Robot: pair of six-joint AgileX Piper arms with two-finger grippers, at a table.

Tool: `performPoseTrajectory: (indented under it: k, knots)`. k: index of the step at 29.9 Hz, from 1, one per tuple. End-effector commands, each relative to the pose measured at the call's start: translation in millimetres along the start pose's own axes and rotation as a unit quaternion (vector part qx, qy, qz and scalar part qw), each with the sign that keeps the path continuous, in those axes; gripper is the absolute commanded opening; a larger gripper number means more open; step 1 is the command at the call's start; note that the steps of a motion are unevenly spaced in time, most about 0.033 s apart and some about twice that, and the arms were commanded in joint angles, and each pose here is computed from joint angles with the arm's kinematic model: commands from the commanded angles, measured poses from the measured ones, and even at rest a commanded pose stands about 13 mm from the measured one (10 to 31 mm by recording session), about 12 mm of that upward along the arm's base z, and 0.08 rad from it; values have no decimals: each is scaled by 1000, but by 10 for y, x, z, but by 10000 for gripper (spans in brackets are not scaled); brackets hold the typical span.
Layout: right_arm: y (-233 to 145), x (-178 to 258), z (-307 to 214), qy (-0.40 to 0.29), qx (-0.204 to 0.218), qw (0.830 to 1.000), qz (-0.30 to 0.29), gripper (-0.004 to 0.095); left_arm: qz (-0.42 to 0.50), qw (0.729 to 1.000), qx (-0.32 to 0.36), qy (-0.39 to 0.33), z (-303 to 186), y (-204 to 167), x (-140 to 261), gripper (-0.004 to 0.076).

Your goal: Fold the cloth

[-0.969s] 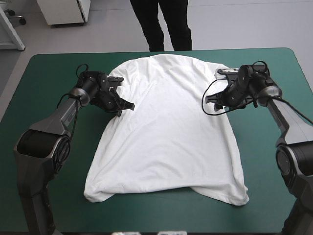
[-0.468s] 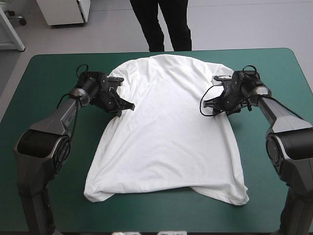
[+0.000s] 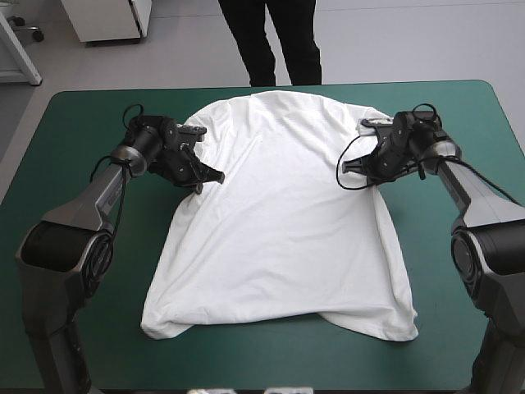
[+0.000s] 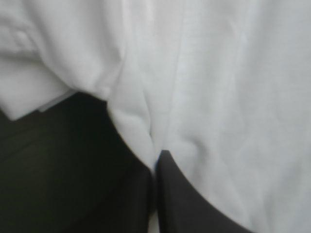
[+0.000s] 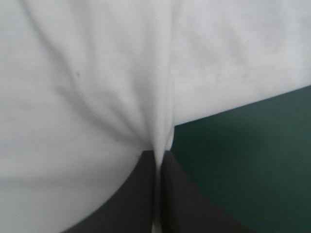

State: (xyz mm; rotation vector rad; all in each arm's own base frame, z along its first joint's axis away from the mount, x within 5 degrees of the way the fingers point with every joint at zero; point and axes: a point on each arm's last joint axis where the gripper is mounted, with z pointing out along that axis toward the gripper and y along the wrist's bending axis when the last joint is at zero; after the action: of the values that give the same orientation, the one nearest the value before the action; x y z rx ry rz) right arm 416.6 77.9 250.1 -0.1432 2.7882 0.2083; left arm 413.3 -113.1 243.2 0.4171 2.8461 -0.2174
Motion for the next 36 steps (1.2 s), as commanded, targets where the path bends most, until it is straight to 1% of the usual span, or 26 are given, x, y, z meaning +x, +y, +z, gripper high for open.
performPoseTrajectory:
  k: [1,5,11,17,21,25,30,34,36]
  knots:
    - [107,-165,-831,-115,-11,993,-21,-17,21,995,-10,-100,-823,-109,-47,-9]
    - [177,-216,-1413,-186,-18,982,-32,-17,35,986,-31,-160,-1320,-140,-39,-9]
    - [267,-143,-2284,-289,-25,956,-47,-17,45,962,-36,-265,-2085,-234,22,-9]
    - [332,54,-3038,-387,-27,919,-65,-17,56,920,-53,-385,-2929,-321,202,-9]
    - [358,205,-3383,-432,-30,899,-71,-17,57,885,-54,-458,-3396,-382,386,-9]
    - [367,294,-3535,-453,-30,888,-73,-17,60,864,-55,-496,-3644,-416,523,-9]
    - [369,314,-3566,-458,-30,885,-75,-17,60,861,-55,-503,-3681,-421,545,-9]
    - [362,238,-3527,-469,-25,879,-76,-17,59,858,-57,-507,-3632,-411,466,-9]
    - [353,140,-3478,-484,-13,870,-87,-17,59,850,-70,-518,-3576,-380,353,-9]
